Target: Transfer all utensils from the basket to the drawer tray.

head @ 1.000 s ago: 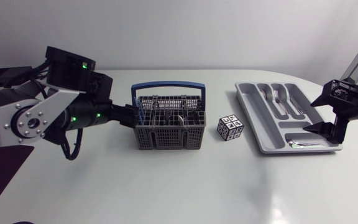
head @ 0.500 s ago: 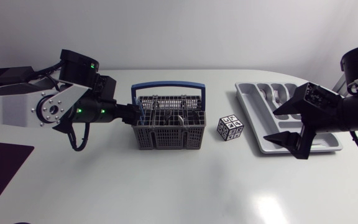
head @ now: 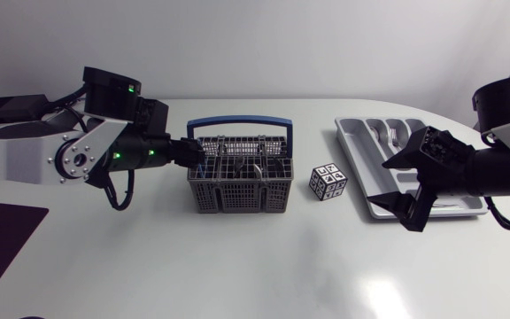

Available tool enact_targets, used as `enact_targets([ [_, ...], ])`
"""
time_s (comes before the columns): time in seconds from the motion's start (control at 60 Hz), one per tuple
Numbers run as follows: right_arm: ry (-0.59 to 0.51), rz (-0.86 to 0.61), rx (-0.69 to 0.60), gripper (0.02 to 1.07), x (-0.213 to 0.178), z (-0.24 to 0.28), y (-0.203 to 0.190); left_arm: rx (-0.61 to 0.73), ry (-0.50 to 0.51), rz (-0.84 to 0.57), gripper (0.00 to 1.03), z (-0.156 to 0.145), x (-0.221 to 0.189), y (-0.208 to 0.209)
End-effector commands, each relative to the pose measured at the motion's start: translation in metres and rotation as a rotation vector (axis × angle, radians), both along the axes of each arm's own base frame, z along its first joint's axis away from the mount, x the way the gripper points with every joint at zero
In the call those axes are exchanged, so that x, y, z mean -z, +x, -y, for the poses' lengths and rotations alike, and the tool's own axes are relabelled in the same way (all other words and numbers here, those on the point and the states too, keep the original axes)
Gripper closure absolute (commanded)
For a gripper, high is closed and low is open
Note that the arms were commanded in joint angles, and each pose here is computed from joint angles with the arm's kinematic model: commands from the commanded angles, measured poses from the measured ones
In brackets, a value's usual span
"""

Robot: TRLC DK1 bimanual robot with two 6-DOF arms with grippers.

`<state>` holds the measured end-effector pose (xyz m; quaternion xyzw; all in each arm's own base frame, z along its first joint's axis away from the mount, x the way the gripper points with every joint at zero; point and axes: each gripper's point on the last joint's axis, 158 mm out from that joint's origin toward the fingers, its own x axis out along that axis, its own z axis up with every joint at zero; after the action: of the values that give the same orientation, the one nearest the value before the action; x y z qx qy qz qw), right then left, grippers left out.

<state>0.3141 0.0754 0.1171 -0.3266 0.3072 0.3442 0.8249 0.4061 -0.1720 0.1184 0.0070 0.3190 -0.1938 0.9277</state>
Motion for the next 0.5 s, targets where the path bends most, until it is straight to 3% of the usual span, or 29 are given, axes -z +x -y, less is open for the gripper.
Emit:
enact_targets([
  [0.0, 0.002, -0.031, 0.005, 0.1, 0.014, -0.002, -0.007, 0.008, -0.011, -0.034, 0.53, 0.005, 0.015, -0.008],
  [0.2, 0.001, -0.034, 0.003, 0.1, 0.02, -0.003, -0.009, 0.017, -0.023, 0.001, 0.7, 0.01, 0.015, -0.006],
  [0.483, -0.012, -0.04, -0.002, 0.1, 0.03, -0.004, -0.012, 0.031, -0.021, 0.0, 0.83, 0.014, 0.017, -0.009],
])
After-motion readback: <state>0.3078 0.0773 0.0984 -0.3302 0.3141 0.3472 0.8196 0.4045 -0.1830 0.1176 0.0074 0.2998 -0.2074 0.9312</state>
